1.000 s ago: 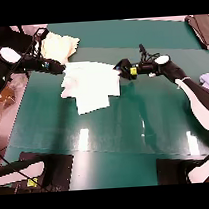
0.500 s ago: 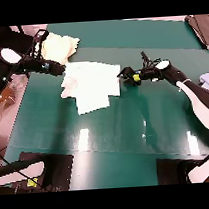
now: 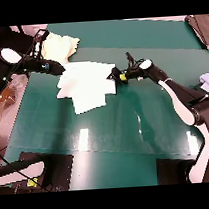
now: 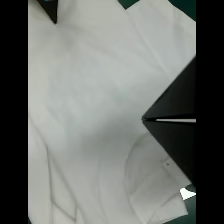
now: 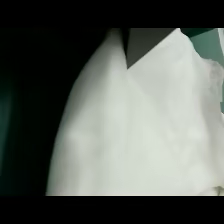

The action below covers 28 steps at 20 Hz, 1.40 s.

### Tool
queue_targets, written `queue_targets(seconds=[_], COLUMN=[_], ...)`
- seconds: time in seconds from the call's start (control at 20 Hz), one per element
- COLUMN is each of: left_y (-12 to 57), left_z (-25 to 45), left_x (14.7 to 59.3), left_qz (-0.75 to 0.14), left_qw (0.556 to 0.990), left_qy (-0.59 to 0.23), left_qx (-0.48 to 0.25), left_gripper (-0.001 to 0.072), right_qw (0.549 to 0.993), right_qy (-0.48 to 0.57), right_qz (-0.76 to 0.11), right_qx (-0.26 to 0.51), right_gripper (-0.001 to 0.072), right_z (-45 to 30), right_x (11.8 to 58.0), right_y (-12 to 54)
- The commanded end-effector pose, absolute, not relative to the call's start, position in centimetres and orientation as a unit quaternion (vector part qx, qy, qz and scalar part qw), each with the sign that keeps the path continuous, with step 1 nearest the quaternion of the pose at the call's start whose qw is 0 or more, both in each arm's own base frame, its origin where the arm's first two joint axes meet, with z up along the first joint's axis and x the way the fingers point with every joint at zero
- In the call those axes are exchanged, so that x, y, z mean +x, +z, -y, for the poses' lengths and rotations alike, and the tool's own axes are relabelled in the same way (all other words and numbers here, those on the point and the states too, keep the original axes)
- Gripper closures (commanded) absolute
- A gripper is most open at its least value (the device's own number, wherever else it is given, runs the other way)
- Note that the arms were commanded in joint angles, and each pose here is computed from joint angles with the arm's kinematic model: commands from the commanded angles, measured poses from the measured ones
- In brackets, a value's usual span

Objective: Fold the shirts.

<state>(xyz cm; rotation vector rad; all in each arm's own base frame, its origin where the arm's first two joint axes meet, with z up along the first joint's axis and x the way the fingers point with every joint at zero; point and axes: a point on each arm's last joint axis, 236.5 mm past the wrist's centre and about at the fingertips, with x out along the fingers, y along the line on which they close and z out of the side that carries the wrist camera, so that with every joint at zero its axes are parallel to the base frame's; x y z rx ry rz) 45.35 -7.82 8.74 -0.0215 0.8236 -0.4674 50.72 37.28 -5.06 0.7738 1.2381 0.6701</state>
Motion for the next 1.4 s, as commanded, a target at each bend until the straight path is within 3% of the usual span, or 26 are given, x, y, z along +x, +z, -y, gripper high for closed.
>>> queue_targets(seconds=[0.0,0.25,0.5,0.65,0.95,1.1,1.35], left_y=[8.8,8.8,9.2,9.6,12.2,13.9,17.2], left_z=[7.7,7.8,8.7,9.4,9.4,9.4,9.6], left_x=[45.4,45.3,45.0,44.8,45.6,46.1,47.0], left_qz=[-0.397,-0.399,-0.399,-0.399,-0.374,-0.358,-0.322], left_qw=[0.890,0.890,0.886,0.882,0.892,0.899,0.912], left_qy=[-0.224,-0.220,-0.233,-0.244,-0.248,-0.249,-0.252], left_qx=[-0.012,-0.023,-0.044,-0.057,-0.049,-0.043,-0.043], left_gripper=[0.0684,0.0683,0.0683,0.0683,0.0683,0.0683,0.0683], right_qw=[0.705,0.745,0.783,0.802,0.811,0.789,0.712], right_qy=[0.329,0.326,0.229,0.140,-0.080,-0.195,-0.371], right_qz=[-0.518,-0.429,-0.313,-0.252,-0.196,-0.238,-0.350], right_qx=[0.355,0.394,0.486,0.524,0.546,0.532,0.483], right_gripper=[0.0693,0.0695,0.0696,0.0695,0.0695,0.0695,0.0695], right_z=[-38.9,-32.1,-16.2,-4.9,13.7,19.8,26.2], right_x=[52.7,56.5,58.6,57.3,47.6,40.2,27.6], right_y=[-1.0,10.9,22.5,27.6,31.2,28.7,22.9])
